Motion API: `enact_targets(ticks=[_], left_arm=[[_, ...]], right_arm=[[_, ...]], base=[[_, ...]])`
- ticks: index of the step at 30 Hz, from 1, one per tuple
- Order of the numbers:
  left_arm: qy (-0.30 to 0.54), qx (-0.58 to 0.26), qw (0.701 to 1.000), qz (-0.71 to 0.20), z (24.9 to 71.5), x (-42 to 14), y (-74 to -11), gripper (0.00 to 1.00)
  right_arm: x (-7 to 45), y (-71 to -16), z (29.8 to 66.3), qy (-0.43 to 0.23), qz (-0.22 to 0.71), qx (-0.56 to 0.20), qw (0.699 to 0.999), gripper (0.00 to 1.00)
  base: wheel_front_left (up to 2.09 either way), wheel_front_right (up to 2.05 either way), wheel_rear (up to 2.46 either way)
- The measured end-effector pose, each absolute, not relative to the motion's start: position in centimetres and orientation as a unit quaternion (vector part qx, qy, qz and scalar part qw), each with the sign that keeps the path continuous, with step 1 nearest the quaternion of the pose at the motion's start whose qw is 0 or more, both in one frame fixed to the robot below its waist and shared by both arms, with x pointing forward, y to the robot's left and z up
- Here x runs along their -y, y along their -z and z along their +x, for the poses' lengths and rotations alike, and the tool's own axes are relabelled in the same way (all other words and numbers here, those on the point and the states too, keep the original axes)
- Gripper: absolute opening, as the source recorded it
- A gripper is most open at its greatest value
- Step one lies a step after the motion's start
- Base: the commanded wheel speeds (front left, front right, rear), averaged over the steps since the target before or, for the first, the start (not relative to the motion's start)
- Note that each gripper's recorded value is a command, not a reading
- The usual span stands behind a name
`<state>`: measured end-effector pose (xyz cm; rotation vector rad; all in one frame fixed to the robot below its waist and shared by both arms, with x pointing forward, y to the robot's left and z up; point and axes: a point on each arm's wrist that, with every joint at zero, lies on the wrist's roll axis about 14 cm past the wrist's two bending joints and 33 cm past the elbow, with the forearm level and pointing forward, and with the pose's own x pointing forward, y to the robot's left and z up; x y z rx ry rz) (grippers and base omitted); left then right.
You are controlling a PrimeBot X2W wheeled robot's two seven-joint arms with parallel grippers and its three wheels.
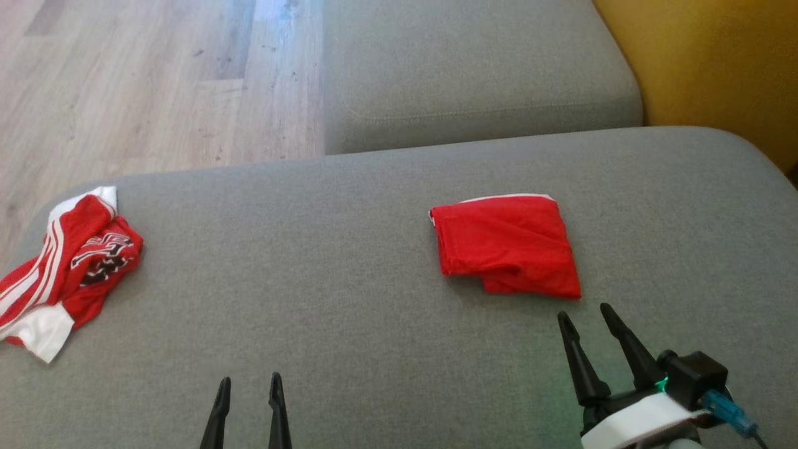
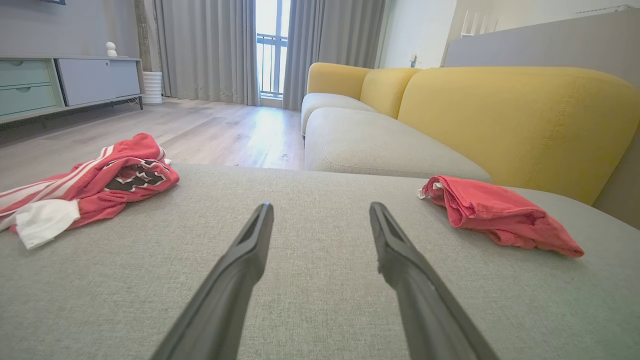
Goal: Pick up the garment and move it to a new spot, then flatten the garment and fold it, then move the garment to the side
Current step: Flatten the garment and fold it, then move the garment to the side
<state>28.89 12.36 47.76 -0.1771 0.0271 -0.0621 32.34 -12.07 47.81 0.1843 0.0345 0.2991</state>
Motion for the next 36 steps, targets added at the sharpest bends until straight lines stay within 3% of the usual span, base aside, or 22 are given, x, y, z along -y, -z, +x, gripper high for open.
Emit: enact_targets(ticks=[12,22,28,36], left_arm=[[0.03,-0.043,0.995,-0.085,30.5,-12.2,-46.3,1.0],[0.054,-0.06,0.993,-0.088,34.2,-10.5,-45.3,1.0],[0.059,-0.062,0.992,-0.091,36.0,-10.2,-45.0,1.0],[0.056,-0.073,0.99,-0.103,36.8,-10.3,-44.3,1.0]], right_arm=[[13.2,-46.1,33.8,-0.129,0.094,-0.046,0.986,1.0],[15.0,-45.4,40.0,-0.123,0.08,-0.064,0.987,1.0],[16.2,-44.1,44.2,-0.108,0.11,-0.122,0.98,1.0],[17.3,-40.7,47.1,-0.097,0.15,-0.235,0.956,1.0]], base=[[0.0,0.0,0.0],[0.0,0.0,0.0],[0.0,0.0,0.0],[0.0,0.0,0.0]])
